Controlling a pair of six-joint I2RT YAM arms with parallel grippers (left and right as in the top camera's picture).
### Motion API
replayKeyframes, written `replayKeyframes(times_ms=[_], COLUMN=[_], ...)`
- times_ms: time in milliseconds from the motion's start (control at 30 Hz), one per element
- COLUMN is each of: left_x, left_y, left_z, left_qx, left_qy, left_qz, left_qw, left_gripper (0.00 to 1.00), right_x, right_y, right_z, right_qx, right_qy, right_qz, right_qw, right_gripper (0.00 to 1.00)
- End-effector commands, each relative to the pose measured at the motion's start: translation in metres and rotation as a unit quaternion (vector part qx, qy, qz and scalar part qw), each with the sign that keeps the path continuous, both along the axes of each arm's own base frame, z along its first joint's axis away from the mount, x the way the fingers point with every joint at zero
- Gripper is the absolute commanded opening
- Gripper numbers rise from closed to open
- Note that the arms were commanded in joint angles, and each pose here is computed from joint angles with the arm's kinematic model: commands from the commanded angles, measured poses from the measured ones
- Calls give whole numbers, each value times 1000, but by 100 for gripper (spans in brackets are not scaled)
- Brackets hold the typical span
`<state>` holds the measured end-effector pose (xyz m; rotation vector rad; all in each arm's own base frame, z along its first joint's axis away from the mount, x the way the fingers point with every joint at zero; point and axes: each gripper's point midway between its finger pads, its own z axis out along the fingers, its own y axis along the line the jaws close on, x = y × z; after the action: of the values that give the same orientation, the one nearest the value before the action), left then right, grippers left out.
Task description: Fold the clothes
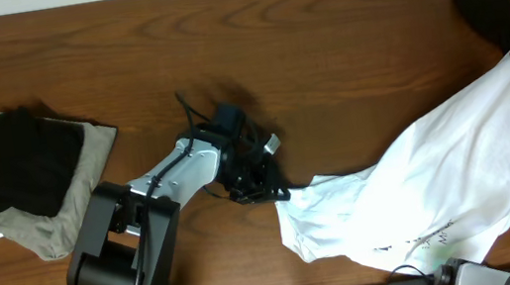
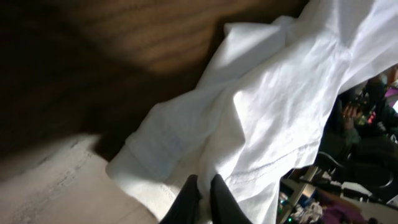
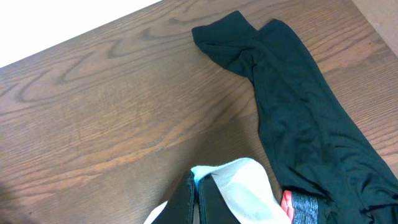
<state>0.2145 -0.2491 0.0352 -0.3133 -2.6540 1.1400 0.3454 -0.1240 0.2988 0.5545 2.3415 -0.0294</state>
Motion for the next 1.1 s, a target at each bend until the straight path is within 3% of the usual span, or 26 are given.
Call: replayKeyframes(times_ms=[0,233,467,633,867,1067], left_x=[6,58,86,65,9,-23], left_y=[-3,14,84,124,146,152], left_z=[8,87,221,303,391,434], left_qx=[-12,-21,-27,-42,-62,-64], left_qy=[-11,-135,-309,-422,-546,-592], left_qz=[-1,47,159,216,251,261], left_qw=[1000,989,937,880,797,759], left_gripper=[6,6,6,6,6,6], right_x=[-3,-5,-22,-45,-88,-121], right_y=[-1,-1,6,16,34,47], right_z=[8,12,42,73,118,152], right_qx=[0,-2,-19,-38,-68,-92], right_qy=[-12,-17,-59,-105,-179,-238], right_qz=[-4,-4,-4,-3,-3,-3], right_qw=[1000,1000,998,994,981,967], right_gripper=[1,1,1,1,1,1])
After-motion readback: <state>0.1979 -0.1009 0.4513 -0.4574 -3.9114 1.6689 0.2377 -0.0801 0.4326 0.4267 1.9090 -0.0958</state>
